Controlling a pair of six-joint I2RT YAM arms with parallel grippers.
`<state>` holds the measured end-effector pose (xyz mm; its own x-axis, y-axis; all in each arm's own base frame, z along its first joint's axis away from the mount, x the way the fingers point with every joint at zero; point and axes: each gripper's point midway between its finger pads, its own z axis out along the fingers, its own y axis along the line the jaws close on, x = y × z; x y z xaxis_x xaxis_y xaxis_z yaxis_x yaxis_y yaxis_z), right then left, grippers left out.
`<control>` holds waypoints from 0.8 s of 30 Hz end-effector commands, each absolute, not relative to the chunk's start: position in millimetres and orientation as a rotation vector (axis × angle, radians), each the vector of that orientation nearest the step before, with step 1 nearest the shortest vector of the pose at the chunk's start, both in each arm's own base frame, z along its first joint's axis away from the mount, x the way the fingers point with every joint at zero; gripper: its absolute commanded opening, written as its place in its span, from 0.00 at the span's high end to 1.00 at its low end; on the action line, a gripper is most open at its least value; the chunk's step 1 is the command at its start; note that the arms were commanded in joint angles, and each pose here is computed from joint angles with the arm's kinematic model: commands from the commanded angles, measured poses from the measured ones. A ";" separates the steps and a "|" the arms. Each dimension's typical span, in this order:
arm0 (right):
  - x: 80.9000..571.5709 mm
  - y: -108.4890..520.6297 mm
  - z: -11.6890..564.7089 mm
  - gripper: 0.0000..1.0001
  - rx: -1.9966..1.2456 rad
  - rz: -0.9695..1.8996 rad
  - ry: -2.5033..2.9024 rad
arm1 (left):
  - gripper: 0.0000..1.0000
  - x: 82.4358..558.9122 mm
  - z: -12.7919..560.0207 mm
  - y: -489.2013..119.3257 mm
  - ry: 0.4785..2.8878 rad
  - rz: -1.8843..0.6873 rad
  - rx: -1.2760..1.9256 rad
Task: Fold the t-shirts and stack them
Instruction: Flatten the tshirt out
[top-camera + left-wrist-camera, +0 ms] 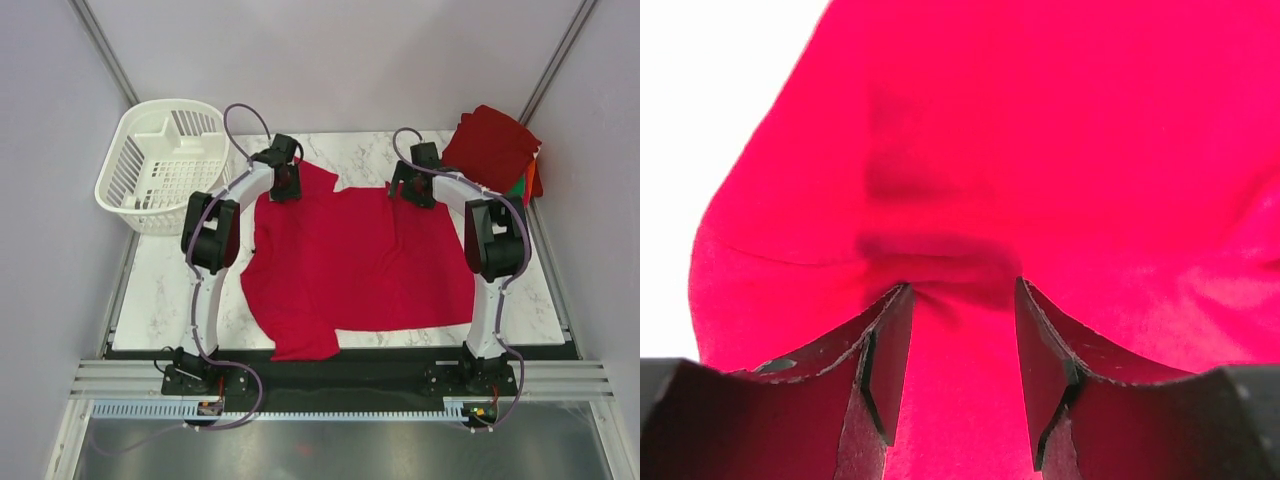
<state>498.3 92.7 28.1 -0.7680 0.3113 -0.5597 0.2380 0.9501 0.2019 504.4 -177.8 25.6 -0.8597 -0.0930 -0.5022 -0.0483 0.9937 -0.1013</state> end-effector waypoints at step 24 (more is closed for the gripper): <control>592.1 147.7 80.4 0.07 0.361 0.458 2.376 | 0.24 610.0 173.6 -115.2 2.278 -0.011 -0.006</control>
<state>585.8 132.1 41.8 -0.7433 0.3598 -0.5639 0.1745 0.9181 0.3558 606.1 -91.1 71.8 -0.7776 -0.0530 -0.6265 -0.0837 0.9963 0.0195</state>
